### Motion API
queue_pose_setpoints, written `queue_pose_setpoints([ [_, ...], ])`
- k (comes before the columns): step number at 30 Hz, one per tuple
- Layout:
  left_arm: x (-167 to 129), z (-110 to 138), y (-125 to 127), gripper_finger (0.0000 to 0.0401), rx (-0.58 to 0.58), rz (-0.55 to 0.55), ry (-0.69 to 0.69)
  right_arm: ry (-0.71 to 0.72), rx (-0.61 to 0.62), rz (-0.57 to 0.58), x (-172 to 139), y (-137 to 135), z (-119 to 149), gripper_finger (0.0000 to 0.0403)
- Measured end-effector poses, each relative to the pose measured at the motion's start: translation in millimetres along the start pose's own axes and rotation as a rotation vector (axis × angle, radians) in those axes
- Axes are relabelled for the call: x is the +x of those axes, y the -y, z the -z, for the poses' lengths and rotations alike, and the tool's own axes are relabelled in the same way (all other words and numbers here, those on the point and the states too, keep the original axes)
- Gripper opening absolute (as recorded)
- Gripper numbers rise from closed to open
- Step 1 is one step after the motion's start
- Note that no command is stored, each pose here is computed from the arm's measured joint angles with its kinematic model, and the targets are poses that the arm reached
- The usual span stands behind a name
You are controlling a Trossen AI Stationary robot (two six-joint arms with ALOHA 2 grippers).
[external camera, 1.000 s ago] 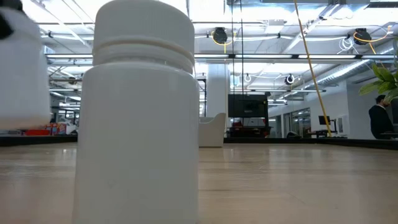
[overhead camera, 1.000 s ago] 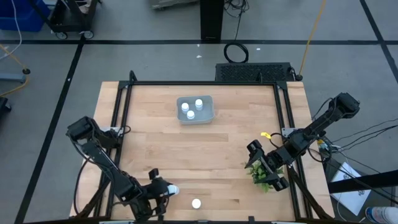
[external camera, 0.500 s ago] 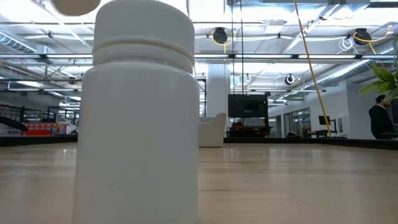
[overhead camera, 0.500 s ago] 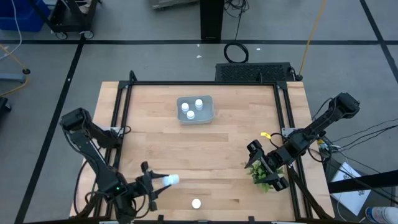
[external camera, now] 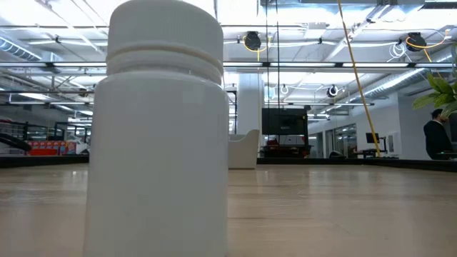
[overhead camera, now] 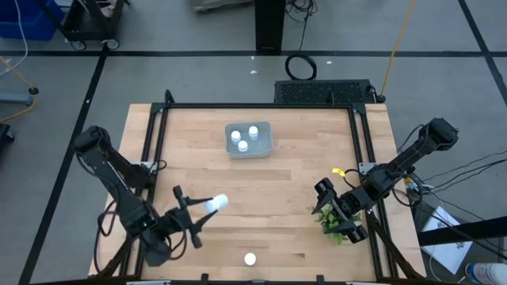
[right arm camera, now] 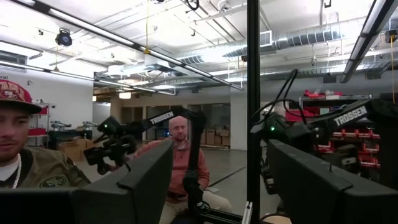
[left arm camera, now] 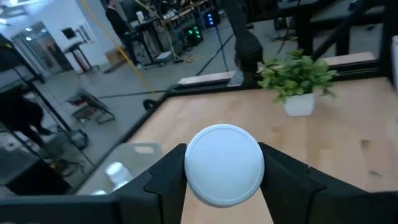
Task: Pick and place pill bottles into a basket
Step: Put the white bottle into the gray bin
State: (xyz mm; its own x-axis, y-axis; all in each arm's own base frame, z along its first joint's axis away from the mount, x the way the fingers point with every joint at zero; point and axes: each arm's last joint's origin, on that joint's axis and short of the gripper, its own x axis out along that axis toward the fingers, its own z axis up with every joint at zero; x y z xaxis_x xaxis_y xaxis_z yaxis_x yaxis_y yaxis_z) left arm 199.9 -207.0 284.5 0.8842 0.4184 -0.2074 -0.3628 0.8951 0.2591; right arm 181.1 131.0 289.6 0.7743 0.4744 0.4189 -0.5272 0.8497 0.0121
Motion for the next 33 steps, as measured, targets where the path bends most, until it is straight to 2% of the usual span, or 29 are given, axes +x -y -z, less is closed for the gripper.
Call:
queue_pose_setpoints([
  [5, 9, -9, -15, 0.0165, 0.009, -0.052, 0.002, 0.0, 0.0, 0.0, 0, 0, 0, 0.0254],
  [10, 25, -17, -33, 0.0166, 0.031, -0.094, -0.022, 0.0, 0.0, 0.0, 0, 0, 0, 0.0254],
  [15, 45, -25, -57, 0.0185, 0.01, -0.056, -0.079, 0.0, -0.006, 0.002, 0, 0, 0, 0.0254],
  [22, 75, -35, -92, 0.0165, -0.015, -0.045, -0.116, 0.0, -0.015, 0.003, 0, 0, 0, 0.0254],
  [29, 95, -46, -121, 0.0184, -0.052, 0.025, -0.084, 0.0, -0.015, 0.003, 0, 0, 0, 0.0254],
  [33, 106, -50, -134, 0.0169, -0.071, 0.036, -0.056, -0.001, -0.015, 0.003, 0, 0, 0, 0.0254],
])
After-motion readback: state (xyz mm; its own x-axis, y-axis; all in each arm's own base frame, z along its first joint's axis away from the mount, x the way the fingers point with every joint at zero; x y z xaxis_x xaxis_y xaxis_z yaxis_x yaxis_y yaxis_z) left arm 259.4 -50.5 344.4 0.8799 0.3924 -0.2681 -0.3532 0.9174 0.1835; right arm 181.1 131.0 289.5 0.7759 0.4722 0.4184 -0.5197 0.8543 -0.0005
